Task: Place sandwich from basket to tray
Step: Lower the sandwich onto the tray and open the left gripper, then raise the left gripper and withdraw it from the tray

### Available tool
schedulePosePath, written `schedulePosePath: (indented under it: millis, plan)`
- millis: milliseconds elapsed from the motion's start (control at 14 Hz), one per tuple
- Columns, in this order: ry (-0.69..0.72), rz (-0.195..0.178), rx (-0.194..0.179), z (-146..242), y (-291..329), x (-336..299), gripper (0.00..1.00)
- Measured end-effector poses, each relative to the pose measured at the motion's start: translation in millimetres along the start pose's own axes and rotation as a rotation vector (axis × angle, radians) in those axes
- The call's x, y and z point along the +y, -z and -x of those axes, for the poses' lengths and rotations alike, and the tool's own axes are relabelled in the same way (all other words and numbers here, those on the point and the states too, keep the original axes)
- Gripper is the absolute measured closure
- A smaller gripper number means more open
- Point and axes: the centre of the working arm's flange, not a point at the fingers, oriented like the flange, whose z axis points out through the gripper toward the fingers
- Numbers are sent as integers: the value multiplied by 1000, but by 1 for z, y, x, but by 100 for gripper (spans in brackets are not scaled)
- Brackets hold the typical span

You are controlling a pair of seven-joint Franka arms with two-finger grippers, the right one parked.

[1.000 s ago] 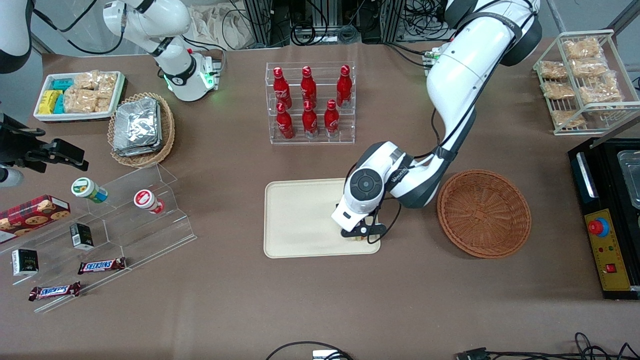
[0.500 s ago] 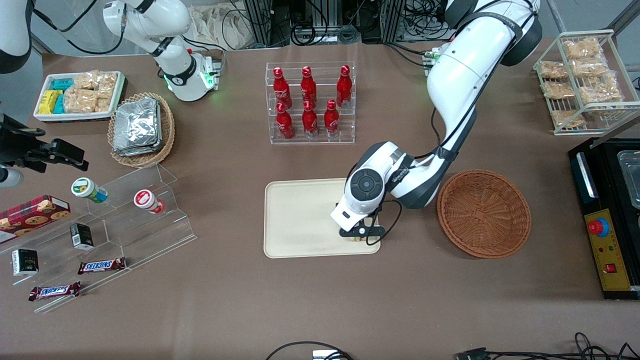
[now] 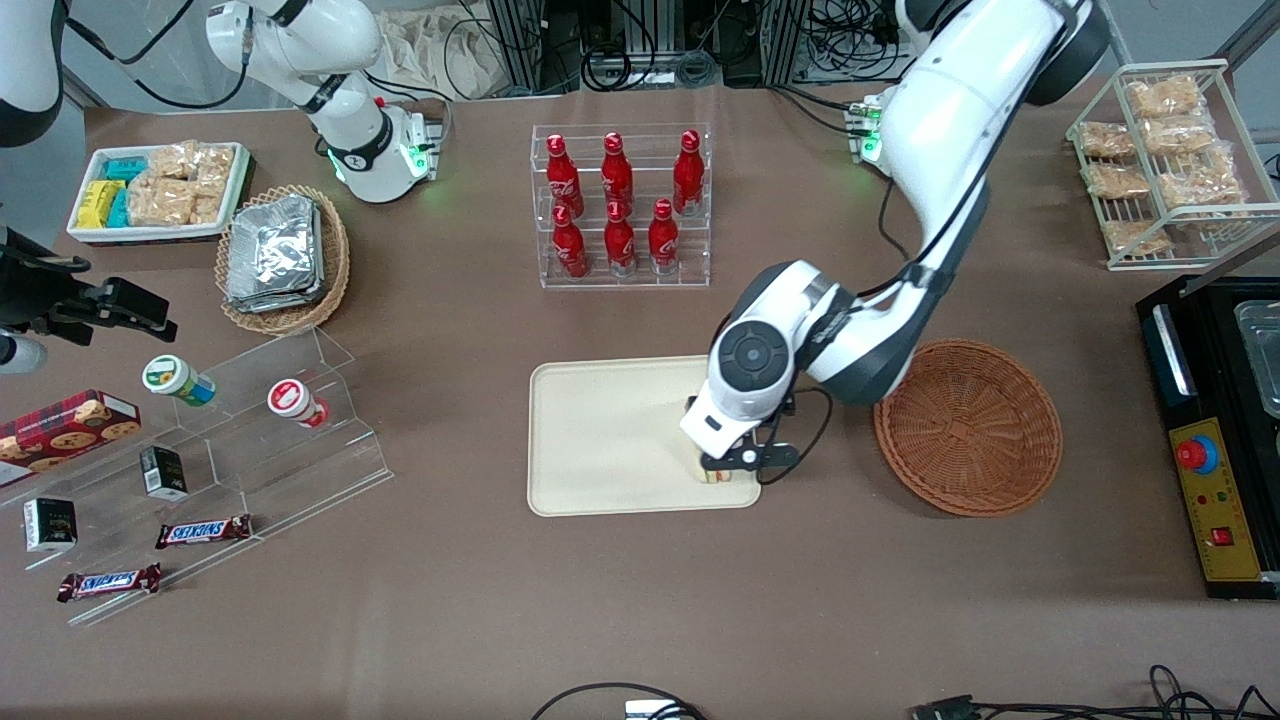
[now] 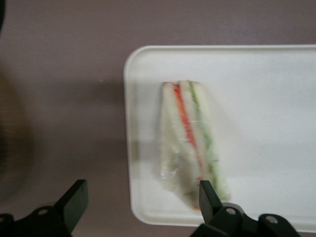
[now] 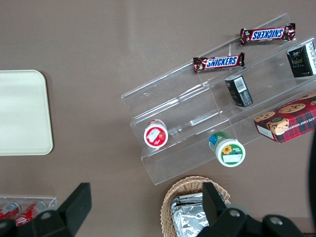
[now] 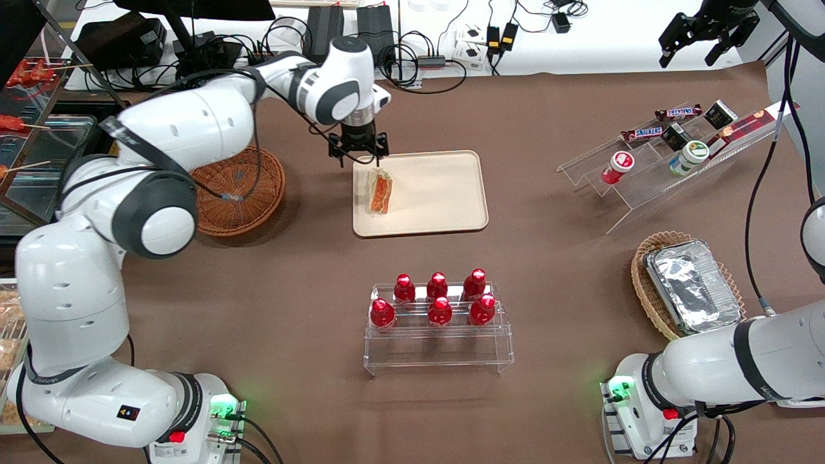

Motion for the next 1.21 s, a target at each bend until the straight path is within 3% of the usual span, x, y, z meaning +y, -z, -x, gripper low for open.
schedulePosePath:
  millis: [286, 500, 786, 929, 1214]
  plan:
    - [-25, 1, 17, 54, 23, -65, 0]
    - [-89, 21, -36, 81, 61, -137, 0]
    - [-16, 22, -73, 59, 135, -259, 0]
    - [57, 46, -69, 39, 163, -310, 0]
    - [104, 73, -98, 22, 175, -348, 0]
